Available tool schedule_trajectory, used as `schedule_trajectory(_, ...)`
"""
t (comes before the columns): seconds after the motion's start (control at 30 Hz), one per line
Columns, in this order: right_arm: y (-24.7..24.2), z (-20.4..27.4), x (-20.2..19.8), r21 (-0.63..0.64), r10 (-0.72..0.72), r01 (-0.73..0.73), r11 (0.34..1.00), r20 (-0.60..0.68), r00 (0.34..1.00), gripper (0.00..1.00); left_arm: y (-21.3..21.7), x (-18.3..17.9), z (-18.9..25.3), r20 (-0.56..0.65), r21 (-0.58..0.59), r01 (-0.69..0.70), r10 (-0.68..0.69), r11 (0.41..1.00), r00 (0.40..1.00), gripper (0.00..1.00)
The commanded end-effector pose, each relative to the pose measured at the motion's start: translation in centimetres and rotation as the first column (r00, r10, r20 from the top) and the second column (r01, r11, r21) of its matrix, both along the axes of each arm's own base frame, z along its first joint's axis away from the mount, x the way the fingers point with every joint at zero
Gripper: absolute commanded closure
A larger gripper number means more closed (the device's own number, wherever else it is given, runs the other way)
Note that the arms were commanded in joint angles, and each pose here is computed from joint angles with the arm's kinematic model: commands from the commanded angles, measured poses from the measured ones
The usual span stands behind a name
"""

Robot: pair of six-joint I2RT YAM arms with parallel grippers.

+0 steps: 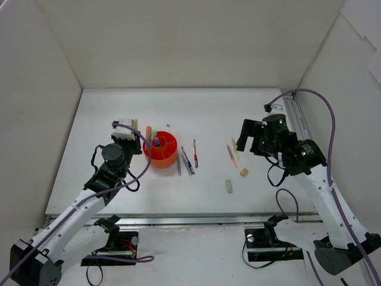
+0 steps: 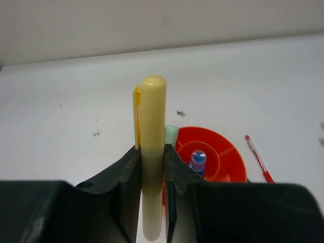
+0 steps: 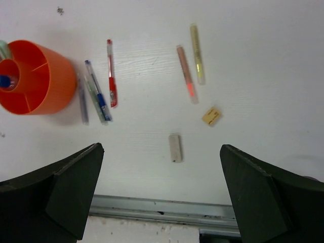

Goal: Sort the stationery into containers
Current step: Place the stationery in the storage box.

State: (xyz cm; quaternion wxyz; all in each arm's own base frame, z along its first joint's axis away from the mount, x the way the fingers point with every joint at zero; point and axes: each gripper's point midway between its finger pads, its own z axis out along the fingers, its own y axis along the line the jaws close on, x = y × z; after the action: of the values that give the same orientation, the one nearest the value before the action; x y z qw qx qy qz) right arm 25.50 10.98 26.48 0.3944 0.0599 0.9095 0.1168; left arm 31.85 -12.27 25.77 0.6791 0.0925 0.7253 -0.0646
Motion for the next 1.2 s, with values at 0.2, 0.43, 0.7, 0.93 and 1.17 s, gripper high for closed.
schedule_trajectory(0.2,-2.1,-0.9,2.1,-0.083,-0.109,0.115,0.990,0.067,0.992,0.02,4.6,4.2,4.3,0.215,-0.375,-0.040,0.128,0.926,0.968,1.00)
schedule_trajectory(0.43,-1.5,-1.0,2.5,-0.087,-0.032,0.042,0.995,0.117,0.993,0.02,0.0,4.4,3.5,0.373,-0.189,0.387,-0.298,0.902,0.879,1.00)
schedule_trajectory(0.7,-1.4,-1.0,3.0,-0.083,-0.011,0.023,0.996,0.144,0.990,0.02,-1.1,5.7,2.2,0.436,-0.240,0.607,-0.474,0.758,0.765,0.95)
schedule_trajectory(0.93,-1.1,-1.2,3.3,-0.084,0.017,-0.005,0.996,0.133,0.991,0.02,-1.9,7.3,0.7,0.415,-0.220,0.610,-0.493,0.761,0.765,0.93)
schedule_trajectory(1.17,-1.4,-1.2,3.4,-0.089,0.010,0.002,0.996,0.134,0.991,0.02,-2.3,7.6,0.6,0.416,-0.205,0.617,-0.503,0.759,0.757,0.93)
